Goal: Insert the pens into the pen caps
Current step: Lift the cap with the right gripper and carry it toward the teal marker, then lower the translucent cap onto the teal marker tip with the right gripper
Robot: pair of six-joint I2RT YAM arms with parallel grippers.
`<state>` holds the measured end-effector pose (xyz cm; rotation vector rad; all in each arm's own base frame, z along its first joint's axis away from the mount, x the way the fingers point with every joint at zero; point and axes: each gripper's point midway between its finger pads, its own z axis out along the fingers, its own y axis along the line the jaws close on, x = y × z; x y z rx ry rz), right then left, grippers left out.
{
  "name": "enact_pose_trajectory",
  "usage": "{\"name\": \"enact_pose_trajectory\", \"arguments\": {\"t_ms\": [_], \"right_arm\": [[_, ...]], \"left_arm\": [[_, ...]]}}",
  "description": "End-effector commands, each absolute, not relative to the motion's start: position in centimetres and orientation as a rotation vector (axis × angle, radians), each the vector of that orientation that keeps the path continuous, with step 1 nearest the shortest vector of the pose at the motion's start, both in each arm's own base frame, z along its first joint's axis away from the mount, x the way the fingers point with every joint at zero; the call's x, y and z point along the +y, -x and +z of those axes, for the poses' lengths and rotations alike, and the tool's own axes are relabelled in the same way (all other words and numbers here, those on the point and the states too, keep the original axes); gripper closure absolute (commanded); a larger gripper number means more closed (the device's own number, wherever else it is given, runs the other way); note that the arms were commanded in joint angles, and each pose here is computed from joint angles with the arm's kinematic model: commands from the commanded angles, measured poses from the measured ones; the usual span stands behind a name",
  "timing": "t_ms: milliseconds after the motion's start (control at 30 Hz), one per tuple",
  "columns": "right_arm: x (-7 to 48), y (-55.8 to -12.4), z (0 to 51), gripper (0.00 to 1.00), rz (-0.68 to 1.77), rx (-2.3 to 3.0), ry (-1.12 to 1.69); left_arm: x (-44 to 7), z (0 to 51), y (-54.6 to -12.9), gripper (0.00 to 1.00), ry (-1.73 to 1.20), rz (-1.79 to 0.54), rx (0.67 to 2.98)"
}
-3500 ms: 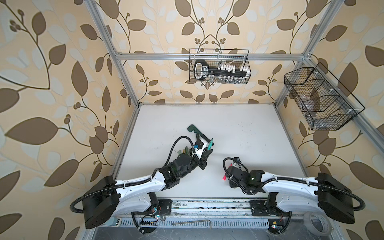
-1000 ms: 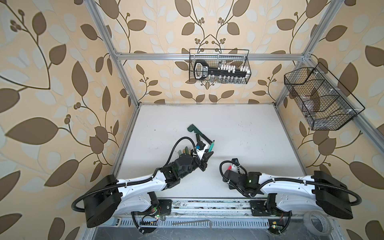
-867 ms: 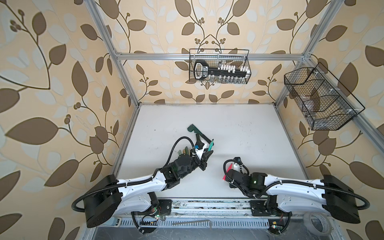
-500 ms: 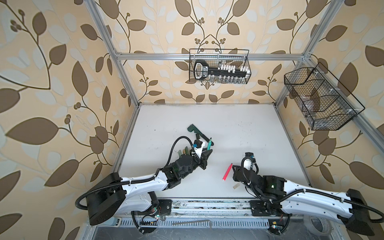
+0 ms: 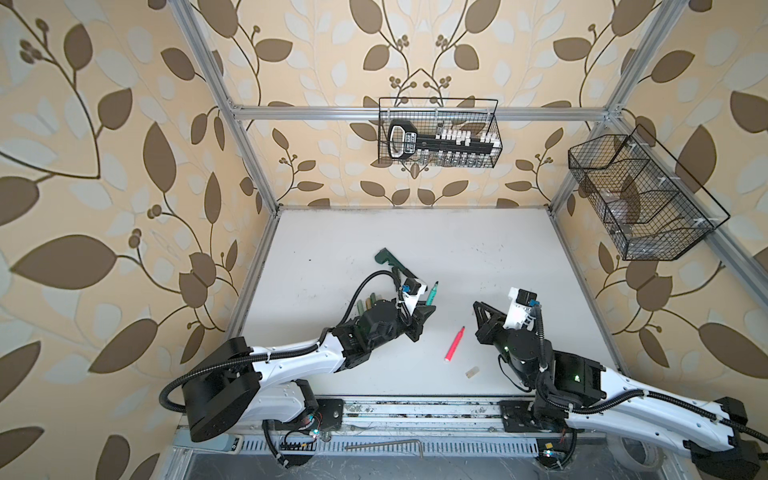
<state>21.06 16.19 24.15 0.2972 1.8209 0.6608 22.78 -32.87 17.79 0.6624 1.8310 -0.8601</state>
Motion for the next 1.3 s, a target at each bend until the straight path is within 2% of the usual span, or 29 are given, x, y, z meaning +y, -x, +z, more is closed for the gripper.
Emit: {"name": "enact_pose_trajectory", "arguments": {"t_ms": [0,300,700,1267], "right_arm": [[17.0,-21.5,27.8,1.0,0.697,1.73,-0.275],[19.4,-21.9,29.5,1.0,0.804,1.672,-0.263],[21.7,-23.3,27.9,1.0,0.957,1.693,-0.289],[20.2,-24.8,28.0,1.0,0.901,1.668,-0.338]], "left_arm": [[-35.0,19.7,-21.8,1.0,-0.768,-0.932,1.748],[-35.2,20.2,-20.9,1.0,-0.782,-0.972,1.712],[-34.9,21.2,-20.0,1.0,-0.792,-0.987,1.673],[-34.9,21.6,-19.6,1.0,-0.803,-0.998,1.669]]}}
